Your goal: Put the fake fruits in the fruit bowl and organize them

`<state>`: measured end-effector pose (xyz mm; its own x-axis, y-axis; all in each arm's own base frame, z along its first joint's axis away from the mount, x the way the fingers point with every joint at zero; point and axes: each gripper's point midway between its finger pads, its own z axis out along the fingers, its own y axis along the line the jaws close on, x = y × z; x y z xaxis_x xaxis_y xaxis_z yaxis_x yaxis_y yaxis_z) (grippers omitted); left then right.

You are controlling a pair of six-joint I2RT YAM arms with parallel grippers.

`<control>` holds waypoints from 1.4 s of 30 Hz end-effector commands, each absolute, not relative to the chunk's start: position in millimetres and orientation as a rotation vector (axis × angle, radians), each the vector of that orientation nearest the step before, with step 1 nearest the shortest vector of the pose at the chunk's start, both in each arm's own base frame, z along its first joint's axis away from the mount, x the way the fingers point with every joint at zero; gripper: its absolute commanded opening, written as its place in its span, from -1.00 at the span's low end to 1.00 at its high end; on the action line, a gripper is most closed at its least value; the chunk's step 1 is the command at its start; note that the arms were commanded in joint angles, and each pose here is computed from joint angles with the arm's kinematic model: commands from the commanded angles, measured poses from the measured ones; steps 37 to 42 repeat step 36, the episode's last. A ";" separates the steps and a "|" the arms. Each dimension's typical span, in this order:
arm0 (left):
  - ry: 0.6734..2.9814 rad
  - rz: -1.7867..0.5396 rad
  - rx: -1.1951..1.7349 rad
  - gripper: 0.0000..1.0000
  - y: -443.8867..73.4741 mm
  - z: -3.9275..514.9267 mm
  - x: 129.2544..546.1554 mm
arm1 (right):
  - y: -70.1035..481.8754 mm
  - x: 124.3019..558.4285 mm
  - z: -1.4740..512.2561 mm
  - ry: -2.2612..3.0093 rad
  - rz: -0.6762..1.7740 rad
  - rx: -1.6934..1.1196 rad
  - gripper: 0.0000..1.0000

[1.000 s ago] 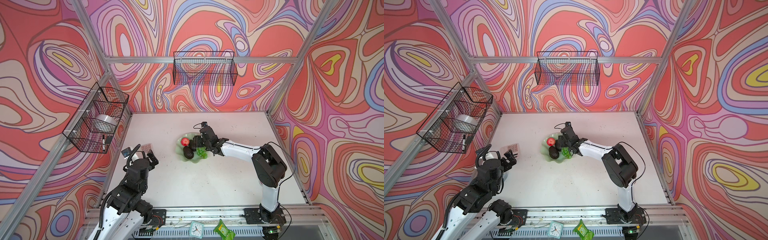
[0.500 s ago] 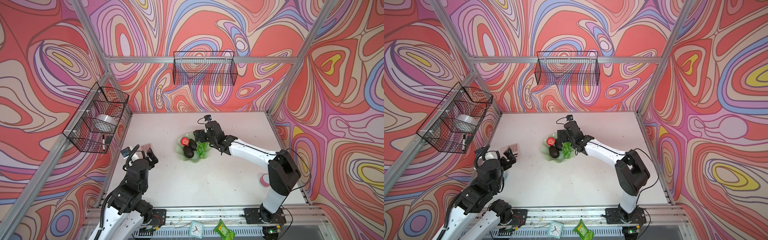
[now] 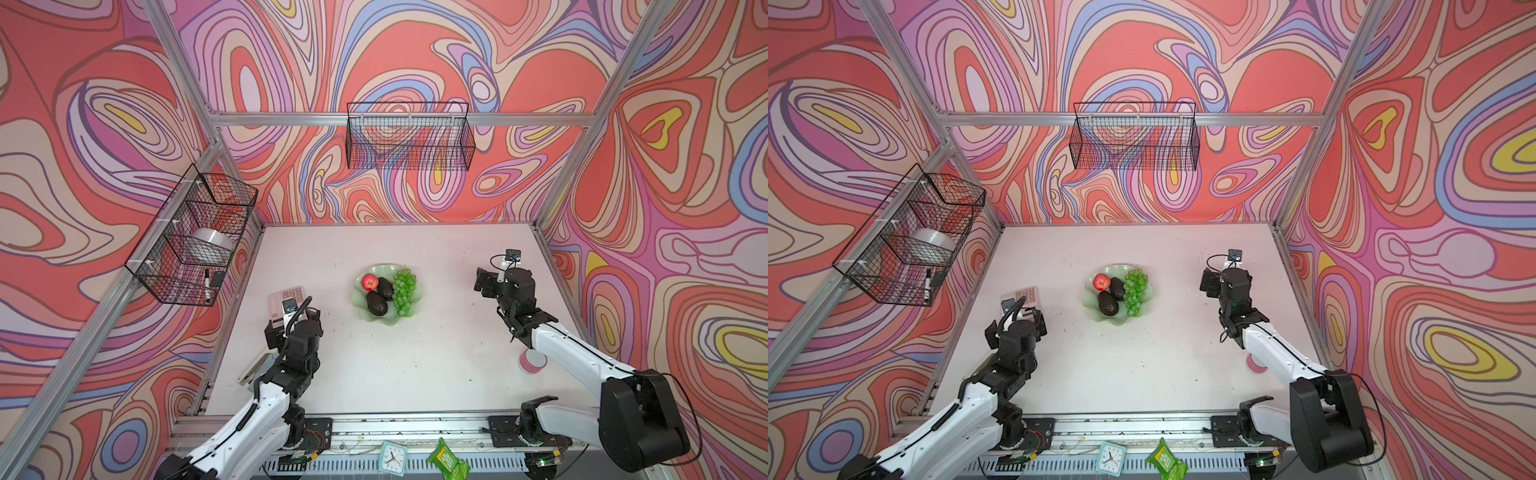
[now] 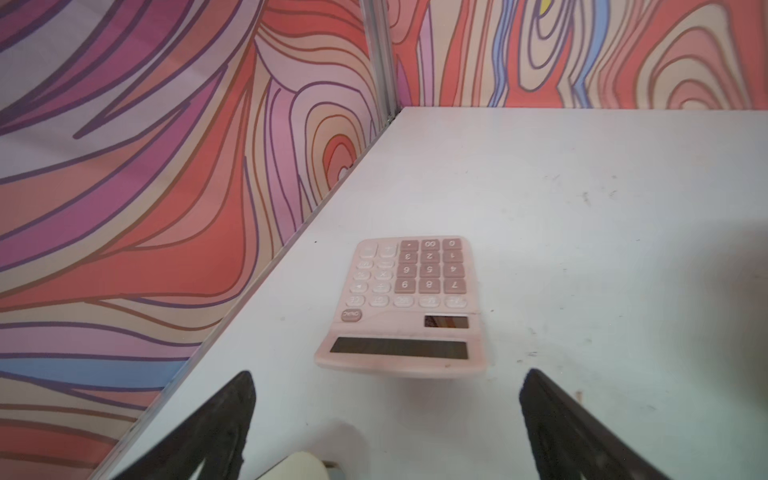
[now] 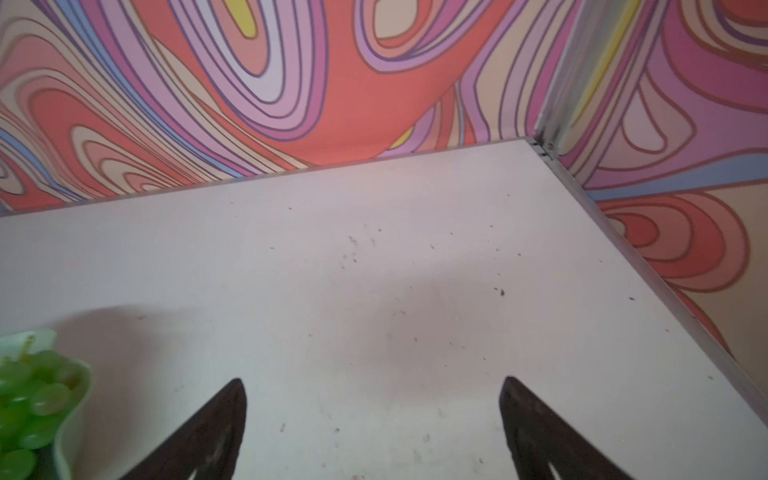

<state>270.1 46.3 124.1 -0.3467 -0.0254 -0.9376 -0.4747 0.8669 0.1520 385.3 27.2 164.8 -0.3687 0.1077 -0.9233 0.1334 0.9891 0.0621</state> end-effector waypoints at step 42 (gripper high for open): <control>1.901 0.235 -0.194 1.00 30.3 92.8 387.5 | -26.6 416.2 100.9 1.779 -0.183 0.219 0.97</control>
